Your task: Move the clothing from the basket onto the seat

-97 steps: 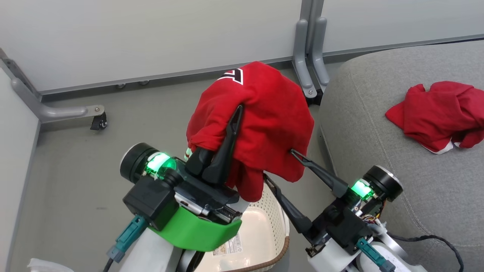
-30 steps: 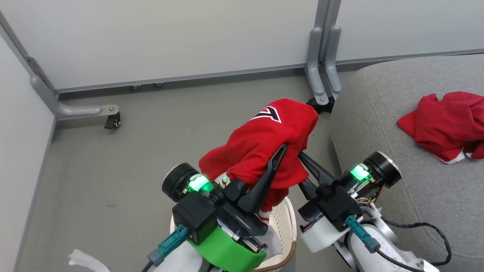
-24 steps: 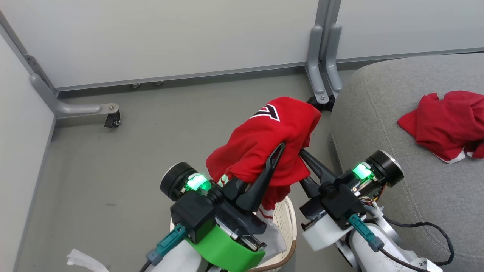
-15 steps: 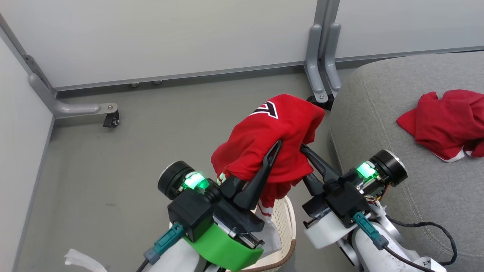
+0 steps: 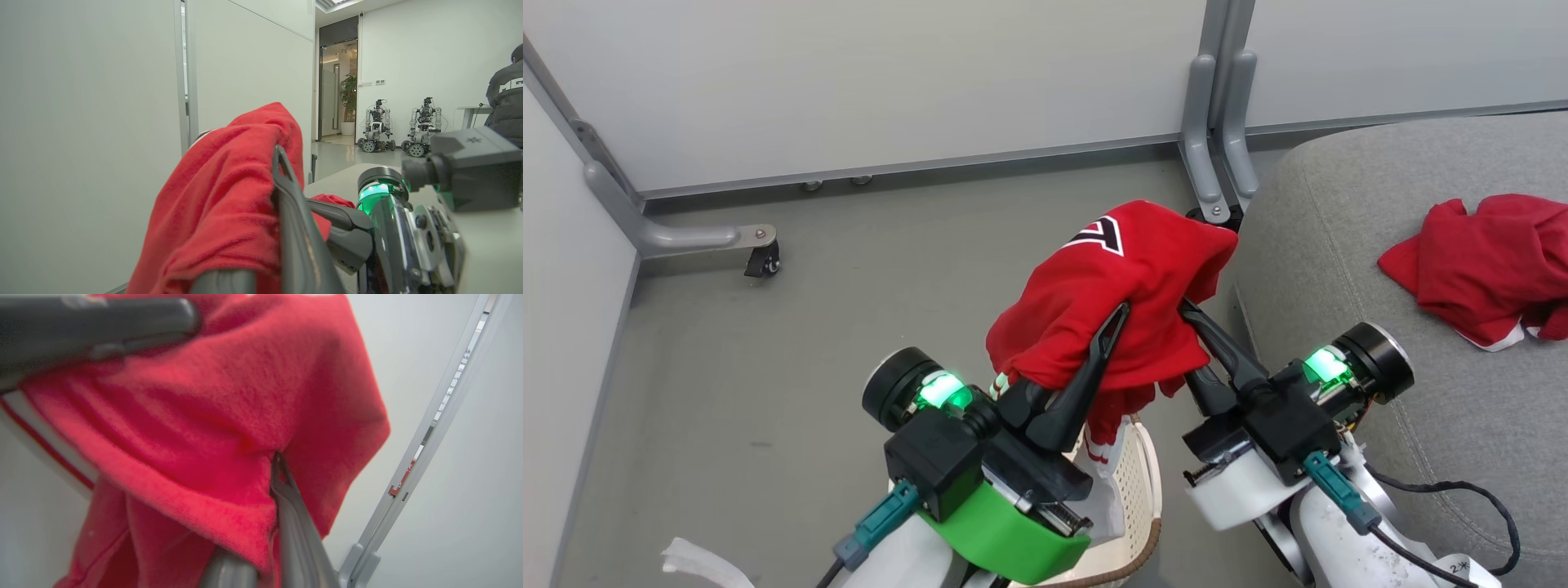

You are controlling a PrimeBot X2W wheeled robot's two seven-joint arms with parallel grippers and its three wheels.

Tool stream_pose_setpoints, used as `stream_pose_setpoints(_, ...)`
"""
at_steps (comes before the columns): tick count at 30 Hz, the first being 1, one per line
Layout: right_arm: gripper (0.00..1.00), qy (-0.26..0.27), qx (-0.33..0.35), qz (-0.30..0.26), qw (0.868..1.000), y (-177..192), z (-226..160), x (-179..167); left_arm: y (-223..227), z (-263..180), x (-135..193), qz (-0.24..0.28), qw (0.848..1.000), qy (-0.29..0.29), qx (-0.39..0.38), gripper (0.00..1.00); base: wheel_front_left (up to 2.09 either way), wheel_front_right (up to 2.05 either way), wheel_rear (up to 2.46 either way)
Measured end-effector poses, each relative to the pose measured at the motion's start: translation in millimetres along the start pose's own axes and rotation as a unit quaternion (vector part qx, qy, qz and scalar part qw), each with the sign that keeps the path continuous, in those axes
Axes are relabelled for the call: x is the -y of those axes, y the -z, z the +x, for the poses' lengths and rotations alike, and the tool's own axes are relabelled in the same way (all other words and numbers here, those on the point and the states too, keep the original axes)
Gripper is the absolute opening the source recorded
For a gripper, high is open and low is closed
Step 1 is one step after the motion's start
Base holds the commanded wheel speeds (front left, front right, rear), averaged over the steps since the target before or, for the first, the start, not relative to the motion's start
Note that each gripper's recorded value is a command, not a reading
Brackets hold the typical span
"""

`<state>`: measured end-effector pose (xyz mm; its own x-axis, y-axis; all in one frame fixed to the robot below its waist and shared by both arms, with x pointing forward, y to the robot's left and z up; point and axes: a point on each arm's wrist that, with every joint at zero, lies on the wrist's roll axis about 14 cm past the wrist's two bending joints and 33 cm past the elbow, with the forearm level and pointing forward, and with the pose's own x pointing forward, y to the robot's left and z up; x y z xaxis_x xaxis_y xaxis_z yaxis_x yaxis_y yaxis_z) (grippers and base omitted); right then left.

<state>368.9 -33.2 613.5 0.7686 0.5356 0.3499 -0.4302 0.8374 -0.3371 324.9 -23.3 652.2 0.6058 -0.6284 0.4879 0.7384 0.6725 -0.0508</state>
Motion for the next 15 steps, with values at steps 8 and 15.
stream_pose_setpoints(8, 0.00, 0.036, 0.019, 0.029, 0.999, -10, 1, 18, 0, -1, -11, 0.007, 1.000, -0.017, -0.001, 1.00, 0.00, 0.00, 0.00)
stream_pose_setpoints(15, 0.00, 0.079, 0.041, 0.054, 0.995, -21, -1, 41, 7, -4, -14, 0.009, 1.000, -0.021, -0.013, 1.00, 0.00, 0.00, 0.00)
